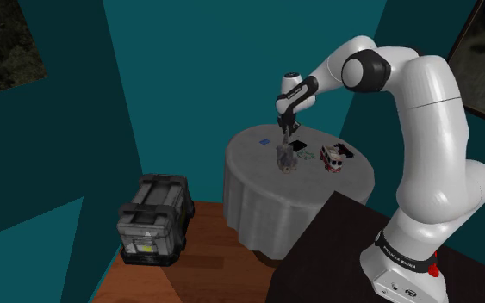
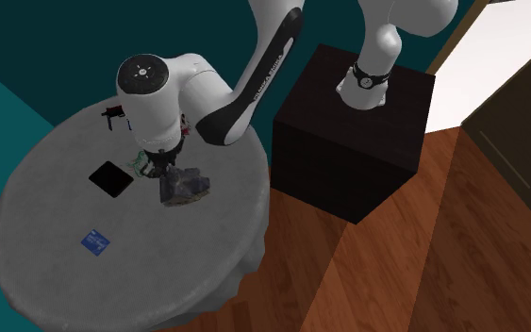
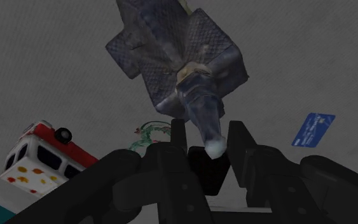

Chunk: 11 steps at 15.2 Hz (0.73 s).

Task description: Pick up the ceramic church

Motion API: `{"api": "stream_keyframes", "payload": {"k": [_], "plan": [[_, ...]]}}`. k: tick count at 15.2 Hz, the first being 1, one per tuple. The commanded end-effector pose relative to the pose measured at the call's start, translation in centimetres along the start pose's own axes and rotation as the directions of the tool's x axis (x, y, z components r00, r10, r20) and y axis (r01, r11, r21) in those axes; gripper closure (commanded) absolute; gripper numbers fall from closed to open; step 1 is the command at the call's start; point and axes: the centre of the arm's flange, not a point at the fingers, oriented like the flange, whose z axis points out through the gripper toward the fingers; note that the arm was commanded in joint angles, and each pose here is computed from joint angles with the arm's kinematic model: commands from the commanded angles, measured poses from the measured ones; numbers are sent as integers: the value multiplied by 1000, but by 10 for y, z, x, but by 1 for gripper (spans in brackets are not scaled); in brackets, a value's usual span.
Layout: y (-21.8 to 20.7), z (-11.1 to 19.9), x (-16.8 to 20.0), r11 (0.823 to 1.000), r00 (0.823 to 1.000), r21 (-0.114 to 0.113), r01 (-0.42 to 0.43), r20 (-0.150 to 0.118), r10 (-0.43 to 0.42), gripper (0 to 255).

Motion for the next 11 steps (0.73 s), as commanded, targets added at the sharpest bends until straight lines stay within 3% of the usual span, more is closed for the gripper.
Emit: {"api": "stream_keyframes", "payload": {"k": [1,11], "plan": [[-1,-11,3,1000,1000,1,0,0,0,255],[-2,-52,15,1000,1000,1,0,0,0,255]]}}
